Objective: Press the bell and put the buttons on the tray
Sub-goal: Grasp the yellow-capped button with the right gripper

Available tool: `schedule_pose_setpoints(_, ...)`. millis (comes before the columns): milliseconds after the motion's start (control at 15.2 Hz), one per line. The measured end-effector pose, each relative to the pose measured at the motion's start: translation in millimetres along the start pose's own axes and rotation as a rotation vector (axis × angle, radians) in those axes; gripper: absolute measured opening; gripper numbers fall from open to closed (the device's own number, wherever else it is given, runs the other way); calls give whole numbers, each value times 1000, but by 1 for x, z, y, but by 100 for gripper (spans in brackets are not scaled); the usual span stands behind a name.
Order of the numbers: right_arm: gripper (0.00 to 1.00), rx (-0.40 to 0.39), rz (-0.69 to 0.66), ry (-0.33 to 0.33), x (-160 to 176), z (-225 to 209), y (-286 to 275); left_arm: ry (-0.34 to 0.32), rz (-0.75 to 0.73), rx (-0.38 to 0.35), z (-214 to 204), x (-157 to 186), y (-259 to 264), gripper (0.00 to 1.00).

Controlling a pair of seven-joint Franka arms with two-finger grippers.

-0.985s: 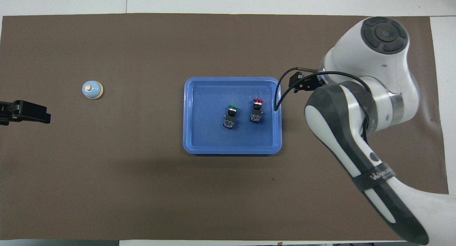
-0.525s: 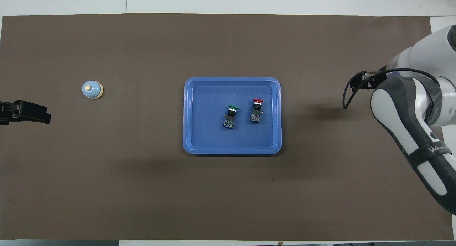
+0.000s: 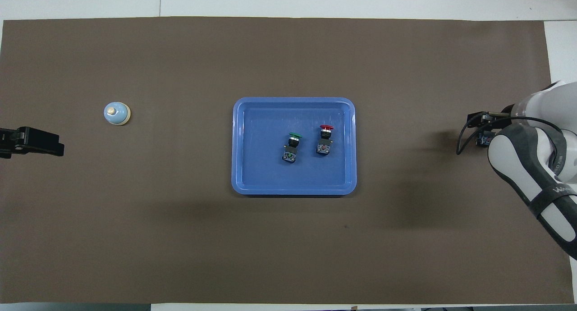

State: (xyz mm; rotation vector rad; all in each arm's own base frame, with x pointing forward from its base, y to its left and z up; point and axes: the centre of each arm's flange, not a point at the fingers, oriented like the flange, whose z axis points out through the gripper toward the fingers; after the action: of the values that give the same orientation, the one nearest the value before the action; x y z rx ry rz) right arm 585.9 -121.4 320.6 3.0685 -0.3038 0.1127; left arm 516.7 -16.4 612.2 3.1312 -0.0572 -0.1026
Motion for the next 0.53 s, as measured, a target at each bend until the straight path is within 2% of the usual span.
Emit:
schedule_pose_setpoints(460, 97, 8, 23, -23, -5, 35, 15, 0, 0, 0, 0, 0, 0, 100)
schedule_pose_setpoints(525, 89, 8, 23, -26, -7, 36, 14, 0, 0, 0, 0, 0, 0, 100)
